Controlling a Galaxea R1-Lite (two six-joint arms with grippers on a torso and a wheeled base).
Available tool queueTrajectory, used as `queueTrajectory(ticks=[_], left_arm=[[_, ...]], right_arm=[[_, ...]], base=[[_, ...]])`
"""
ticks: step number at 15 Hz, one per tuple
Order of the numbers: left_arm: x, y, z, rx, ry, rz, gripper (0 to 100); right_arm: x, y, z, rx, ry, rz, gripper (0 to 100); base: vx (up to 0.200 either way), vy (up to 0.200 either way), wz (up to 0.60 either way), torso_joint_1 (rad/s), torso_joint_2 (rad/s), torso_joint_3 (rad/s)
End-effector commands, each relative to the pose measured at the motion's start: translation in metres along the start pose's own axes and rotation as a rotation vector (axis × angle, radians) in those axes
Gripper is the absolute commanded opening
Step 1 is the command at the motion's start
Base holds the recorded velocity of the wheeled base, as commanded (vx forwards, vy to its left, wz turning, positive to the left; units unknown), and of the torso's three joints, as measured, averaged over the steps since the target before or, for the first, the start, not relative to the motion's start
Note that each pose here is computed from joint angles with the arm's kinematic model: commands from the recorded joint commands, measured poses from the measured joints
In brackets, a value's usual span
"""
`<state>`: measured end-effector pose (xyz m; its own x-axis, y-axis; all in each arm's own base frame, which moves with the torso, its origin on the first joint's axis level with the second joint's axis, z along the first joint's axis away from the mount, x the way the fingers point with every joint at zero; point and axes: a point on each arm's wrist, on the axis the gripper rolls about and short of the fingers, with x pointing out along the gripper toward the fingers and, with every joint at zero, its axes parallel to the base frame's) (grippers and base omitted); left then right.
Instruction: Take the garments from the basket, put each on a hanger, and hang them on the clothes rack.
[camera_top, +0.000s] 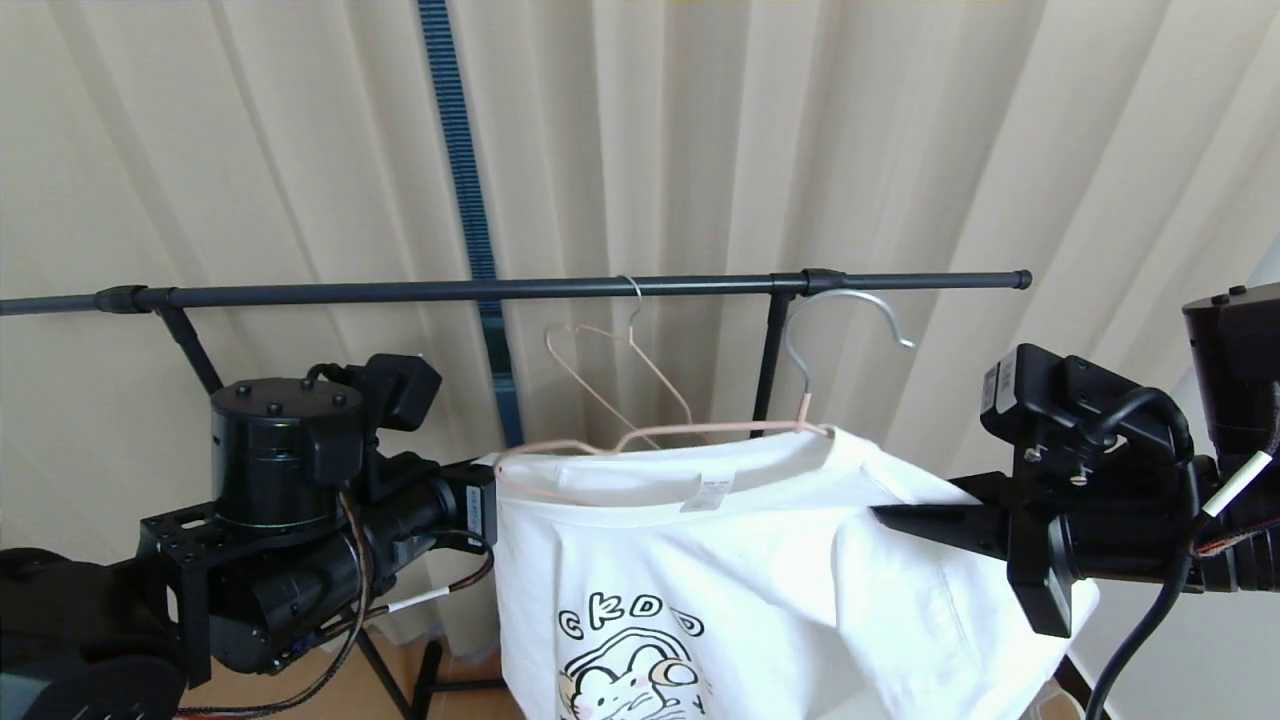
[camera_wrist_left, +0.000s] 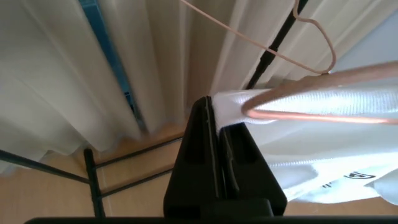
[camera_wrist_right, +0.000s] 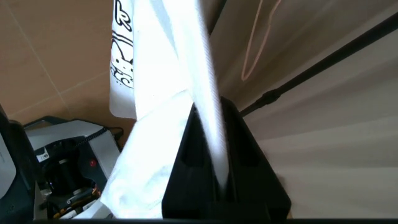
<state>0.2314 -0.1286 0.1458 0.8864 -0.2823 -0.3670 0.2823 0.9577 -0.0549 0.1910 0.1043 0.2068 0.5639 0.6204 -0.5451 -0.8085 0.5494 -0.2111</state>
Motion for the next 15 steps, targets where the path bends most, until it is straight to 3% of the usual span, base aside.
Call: queueTrajectory(ticks=[1, 4, 8, 13, 15], left_arm=[[0.001, 0.006, 0.005, -0.012, -0.015, 0.021, 0], [0.001, 0.006, 0.013, -0.016, -0.042, 0.022, 0], [-0.012, -0.004, 0.034, 0.058, -0.122, -0.015, 0], [-0.031, -0.020, 0.056, 0.107, -0.087, -0.059, 0], [-0.033, -0.029, 0.058, 0.130, -0.077, -0.040, 0]], right_arm=[[-0.002, 0.002, -0.002, -0.001, 0.001, 0.000, 0], [-0.003, 0.002, -0.003, -0.029, 0.002, 0.001, 0], [0.010, -0.002, -0.003, -0.018, 0.030, 0.006, 0], [0.028, 0.005, 0.007, 0.067, 0.010, -0.091, 0], [0.038, 0.010, 0.011, 0.053, 0.025, -0.182, 0]], base=[[0.000, 0.000, 0.00, 0.000, 0.00, 0.000], [0.000, 0.000, 0.00, 0.000, 0.00, 0.000], [0.000, 0.000, 0.00, 0.000, 0.00, 0.000], [0.000, 0.000, 0.00, 0.000, 0.00, 0.000], [0.000, 0.000, 0.00, 0.000, 0.00, 0.000]])
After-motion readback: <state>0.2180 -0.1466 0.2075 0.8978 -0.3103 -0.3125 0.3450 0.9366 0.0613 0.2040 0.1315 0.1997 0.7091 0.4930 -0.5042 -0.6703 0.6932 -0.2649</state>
